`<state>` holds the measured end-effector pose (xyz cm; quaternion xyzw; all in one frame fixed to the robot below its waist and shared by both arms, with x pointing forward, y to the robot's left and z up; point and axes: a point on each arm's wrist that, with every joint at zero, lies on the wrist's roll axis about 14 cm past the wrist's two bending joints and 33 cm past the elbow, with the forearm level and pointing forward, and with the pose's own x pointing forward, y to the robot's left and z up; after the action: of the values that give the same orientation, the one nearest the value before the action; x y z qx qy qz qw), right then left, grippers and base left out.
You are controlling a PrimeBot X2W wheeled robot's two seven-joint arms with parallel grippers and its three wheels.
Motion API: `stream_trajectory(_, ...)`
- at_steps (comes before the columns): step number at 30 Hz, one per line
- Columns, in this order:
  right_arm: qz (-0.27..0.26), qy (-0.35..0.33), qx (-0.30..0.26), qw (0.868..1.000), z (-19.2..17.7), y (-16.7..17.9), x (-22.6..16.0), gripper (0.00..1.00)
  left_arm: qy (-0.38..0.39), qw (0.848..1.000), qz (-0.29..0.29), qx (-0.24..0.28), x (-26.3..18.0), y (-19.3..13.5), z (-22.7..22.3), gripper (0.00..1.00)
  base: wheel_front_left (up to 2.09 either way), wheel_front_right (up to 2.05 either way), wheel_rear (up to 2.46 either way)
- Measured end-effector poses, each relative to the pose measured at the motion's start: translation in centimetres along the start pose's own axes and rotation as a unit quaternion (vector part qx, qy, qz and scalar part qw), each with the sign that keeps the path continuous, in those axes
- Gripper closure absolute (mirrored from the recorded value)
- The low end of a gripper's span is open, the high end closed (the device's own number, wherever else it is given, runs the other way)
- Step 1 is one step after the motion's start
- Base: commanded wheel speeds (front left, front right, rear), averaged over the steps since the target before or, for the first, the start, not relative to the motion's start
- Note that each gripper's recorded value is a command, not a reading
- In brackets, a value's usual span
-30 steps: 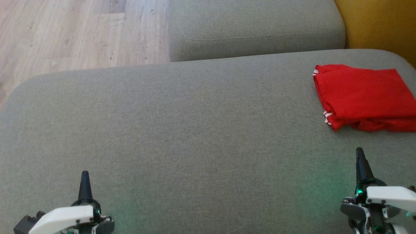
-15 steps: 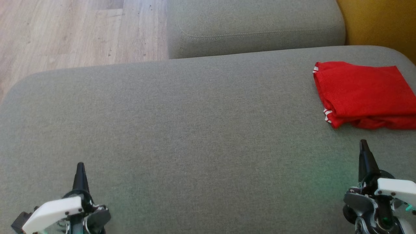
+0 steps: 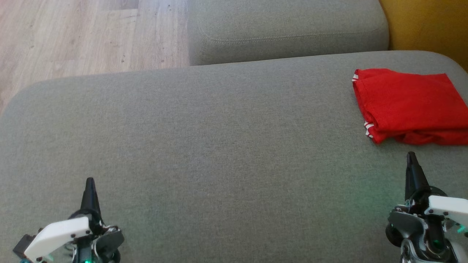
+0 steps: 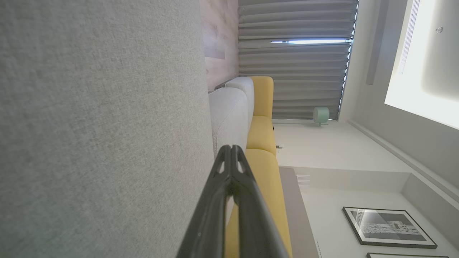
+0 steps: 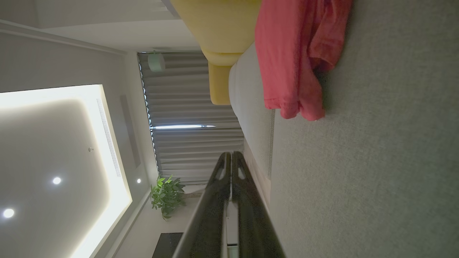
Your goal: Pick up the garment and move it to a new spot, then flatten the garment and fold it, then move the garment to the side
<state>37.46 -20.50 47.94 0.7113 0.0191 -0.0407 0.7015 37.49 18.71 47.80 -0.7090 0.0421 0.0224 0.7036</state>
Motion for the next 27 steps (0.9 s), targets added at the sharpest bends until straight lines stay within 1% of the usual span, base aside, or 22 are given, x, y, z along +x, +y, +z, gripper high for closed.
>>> stream_trajectory(27, 0.000, 0.001, 0.001, 1.000, 0.12, 0.00, -0.02, 1.00, -0.002, 1.000, -0.001, -0.003, -0.02, -0.01, 0.16, 1.00, 0.00, 0.00, 0.00)
